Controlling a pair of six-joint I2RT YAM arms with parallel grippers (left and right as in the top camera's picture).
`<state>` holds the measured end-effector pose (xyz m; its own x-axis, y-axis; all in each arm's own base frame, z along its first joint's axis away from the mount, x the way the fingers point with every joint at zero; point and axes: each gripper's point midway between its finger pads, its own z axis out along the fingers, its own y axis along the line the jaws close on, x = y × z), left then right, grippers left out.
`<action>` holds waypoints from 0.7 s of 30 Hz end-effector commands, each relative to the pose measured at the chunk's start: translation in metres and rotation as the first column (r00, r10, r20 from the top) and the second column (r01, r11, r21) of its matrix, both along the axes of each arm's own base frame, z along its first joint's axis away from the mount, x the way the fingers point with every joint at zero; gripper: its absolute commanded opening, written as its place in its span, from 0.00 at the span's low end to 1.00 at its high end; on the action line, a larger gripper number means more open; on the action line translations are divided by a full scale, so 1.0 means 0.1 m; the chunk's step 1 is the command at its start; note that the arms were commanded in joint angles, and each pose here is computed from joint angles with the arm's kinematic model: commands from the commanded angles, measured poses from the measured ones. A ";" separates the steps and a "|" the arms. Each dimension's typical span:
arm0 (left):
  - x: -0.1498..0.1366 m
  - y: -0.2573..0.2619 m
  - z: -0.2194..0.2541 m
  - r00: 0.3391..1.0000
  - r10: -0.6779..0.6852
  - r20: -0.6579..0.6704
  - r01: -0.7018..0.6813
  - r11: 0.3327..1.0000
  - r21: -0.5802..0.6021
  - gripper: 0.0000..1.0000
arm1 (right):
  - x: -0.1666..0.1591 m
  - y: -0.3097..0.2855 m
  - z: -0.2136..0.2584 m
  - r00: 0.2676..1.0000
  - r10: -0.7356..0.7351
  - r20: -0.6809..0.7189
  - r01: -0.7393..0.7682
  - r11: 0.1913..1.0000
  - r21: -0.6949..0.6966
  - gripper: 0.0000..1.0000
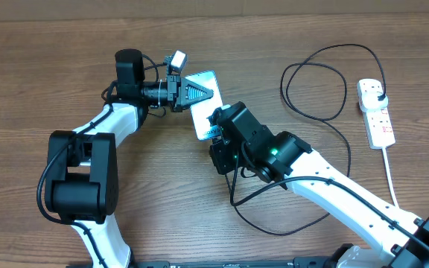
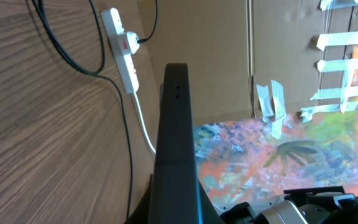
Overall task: Plug charger to phone and switch on socket
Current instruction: 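Lower the phone flat onto the table with both grippers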
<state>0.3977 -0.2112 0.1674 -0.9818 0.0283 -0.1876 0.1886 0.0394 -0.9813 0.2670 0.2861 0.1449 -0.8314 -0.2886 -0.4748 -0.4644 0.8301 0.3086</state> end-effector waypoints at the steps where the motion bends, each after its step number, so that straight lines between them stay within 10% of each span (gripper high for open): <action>1: -0.39 -0.26 -0.05 0.989 -0.147 0.010 0.147 0.988 -0.041 0.04 | 0.38 0.12 0.54 0.981 -0.050 0.187 0.032 0.994 0.100 0.24; 21: -0.25 -0.51 -0.24 0.993 -0.048 0.109 0.040 0.997 0.069 0.06 | 0.17 -0.28 1.07 0.954 -0.114 0.278 0.086 0.990 0.112 0.75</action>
